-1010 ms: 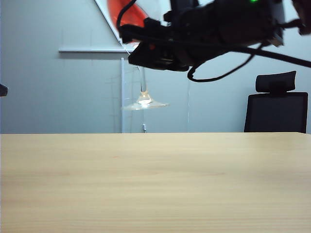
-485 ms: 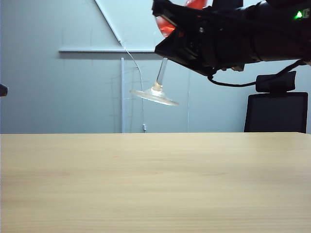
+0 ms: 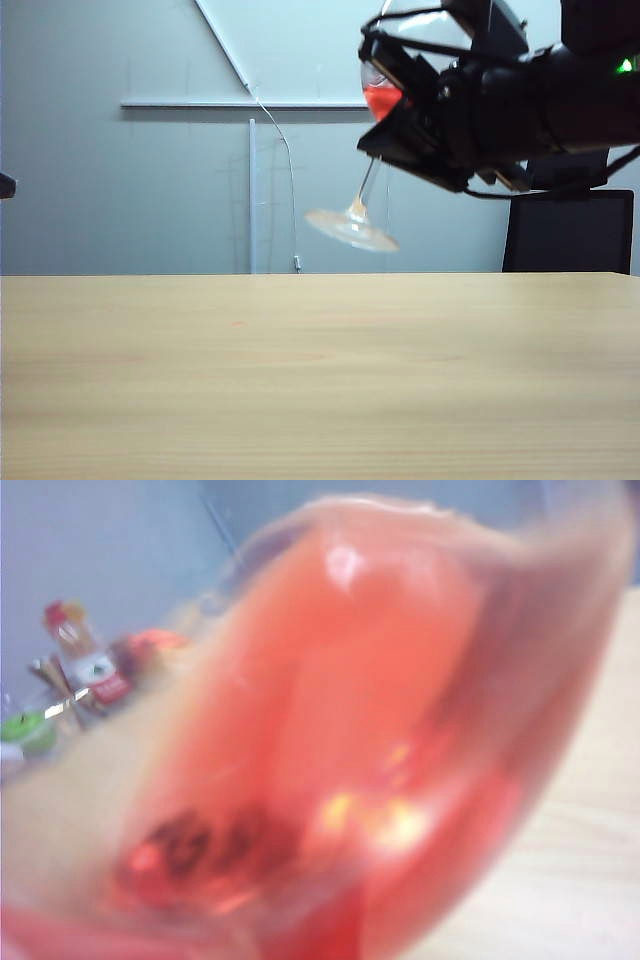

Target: Gently pick up the goblet, rotate it counterclockwise for two full turns (viewing from above), and then place it back on the table.

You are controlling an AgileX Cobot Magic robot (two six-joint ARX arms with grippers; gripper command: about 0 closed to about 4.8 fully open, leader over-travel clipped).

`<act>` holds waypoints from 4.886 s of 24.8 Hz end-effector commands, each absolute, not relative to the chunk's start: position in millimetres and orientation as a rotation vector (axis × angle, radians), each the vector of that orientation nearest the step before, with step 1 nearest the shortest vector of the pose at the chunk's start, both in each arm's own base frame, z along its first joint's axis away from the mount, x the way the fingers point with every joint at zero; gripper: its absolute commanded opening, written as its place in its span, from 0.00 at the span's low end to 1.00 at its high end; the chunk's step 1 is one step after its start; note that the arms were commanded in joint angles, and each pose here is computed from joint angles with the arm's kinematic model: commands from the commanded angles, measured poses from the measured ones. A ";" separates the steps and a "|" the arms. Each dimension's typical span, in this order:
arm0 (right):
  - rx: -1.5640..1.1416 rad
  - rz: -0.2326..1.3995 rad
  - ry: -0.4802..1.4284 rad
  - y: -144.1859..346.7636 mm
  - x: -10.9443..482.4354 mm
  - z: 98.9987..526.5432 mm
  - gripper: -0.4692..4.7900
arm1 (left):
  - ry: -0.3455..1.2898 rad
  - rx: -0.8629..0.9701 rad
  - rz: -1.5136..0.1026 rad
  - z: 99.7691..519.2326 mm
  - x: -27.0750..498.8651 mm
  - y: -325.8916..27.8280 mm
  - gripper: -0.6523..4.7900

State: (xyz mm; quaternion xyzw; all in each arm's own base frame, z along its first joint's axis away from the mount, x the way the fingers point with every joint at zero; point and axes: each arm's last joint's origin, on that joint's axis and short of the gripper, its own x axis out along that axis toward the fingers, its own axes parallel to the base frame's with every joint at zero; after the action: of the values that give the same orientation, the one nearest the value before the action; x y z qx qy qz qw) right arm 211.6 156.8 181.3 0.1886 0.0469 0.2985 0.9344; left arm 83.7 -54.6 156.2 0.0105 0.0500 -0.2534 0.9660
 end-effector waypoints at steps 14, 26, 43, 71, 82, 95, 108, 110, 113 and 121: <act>0.120 0.727 0.223 184.0 250.6 224.7 0.08 | 0.088 0.023 -0.514 157.9 83.7 -54.7 0.11; -0.152 0.766 0.202 191.0 251.9 229.7 0.08 | 0.088 0.024 -0.514 157.9 83.7 -54.7 0.11; -0.144 0.854 -0.027 195.9 232.3 224.1 0.08 | 0.088 0.024 -0.514 157.9 83.7 -54.7 0.11; 0.096 0.828 -0.014 186.0 262.9 156.8 0.08 | 0.088 0.023 -0.514 157.9 83.7 -54.7 0.11; 0.073 0.838 -0.014 199.8 282.8 128.8 0.08 | 0.088 0.023 -0.514 157.9 83.7 -54.7 0.11; 0.070 0.837 0.005 201.3 285.2 123.5 0.11 | 0.068 0.016 -0.514 159.5 82.7 -54.0 0.11; 0.065 0.841 0.036 200.1 283.1 119.8 0.45 | 0.055 0.011 -0.514 160.7 82.1 -53.5 0.11; 0.064 0.840 0.044 199.2 281.8 118.2 0.45 | 0.055 0.011 -0.514 160.7 82.1 -53.5 0.11; 0.061 0.839 0.060 196.6 278.0 115.1 0.51 | 0.054 0.011 -0.514 160.7 82.0 -53.5 0.11; 0.032 0.775 0.064 172.9 246.5 126.9 0.52 | 0.054 0.011 -0.506 160.8 82.5 -52.8 0.11</act>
State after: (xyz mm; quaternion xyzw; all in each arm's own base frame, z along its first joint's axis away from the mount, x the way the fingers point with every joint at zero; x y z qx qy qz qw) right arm 250.8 176.9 120.7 0.0225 0.0474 0.3926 0.9182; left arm 82.2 -53.3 159.0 0.0043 0.0329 -0.2524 0.9670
